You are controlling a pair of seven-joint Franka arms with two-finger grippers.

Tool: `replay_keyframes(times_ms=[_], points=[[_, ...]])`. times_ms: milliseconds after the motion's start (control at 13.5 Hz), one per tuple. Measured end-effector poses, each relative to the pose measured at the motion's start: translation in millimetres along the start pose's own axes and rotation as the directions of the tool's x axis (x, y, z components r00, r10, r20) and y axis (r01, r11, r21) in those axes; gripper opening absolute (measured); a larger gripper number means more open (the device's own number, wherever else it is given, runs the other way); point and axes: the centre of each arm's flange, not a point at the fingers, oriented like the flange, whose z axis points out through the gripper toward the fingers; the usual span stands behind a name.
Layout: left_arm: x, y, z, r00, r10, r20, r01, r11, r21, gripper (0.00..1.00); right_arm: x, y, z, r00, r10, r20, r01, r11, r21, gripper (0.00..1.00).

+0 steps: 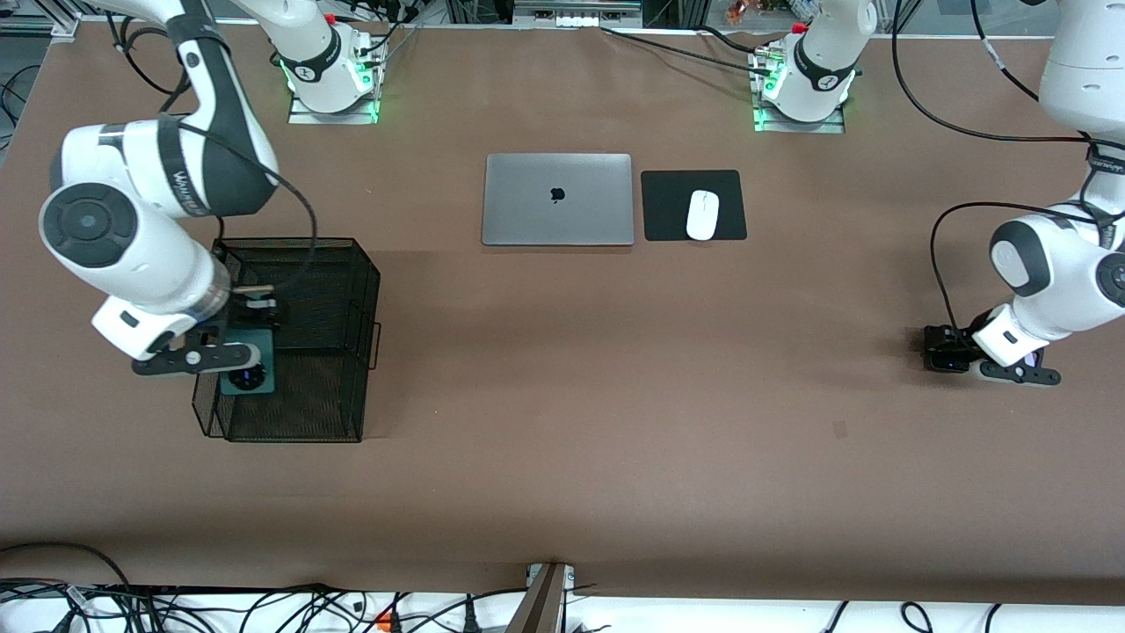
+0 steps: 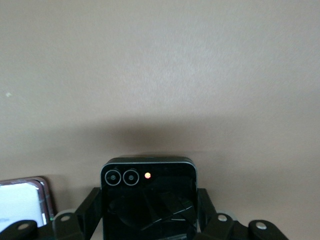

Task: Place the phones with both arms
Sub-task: 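Lower the green phone into the mesh basket with the right gripper, then release the green phone while the left gripper carries the flip phone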

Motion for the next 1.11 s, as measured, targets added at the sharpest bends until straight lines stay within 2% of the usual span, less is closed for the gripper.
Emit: replay_keyframes(times_ms=[222,443,739,1109], points=[[11,0,-11,1.0,0.008,-0.007,-0.008,1.0,0.002,0.79,-45,20,32,0.998,0.007,-0.07,-0.006,1.0,0.009,0.8],[29,35,-15,0.999,0.034,-0.01,-0.034,0.999,-0.001,0.79,-97,37,56,0.995,0.042,-0.086,-0.039,0.998,0.041,0.8],[63,153,-14,0.999,0.033,-0.008,-0.033,0.999,-0.008,0.79,-121,44,79,0.992,0.107,-0.065,-0.099,0.989,0.108,0.8],[79,315,-15,0.995,-0.103,-0.013,0.102,0.995,-0.016,0.79,-128,56,95,0.989,0.138,-0.044,-0.132,0.984,0.122,0.8]])
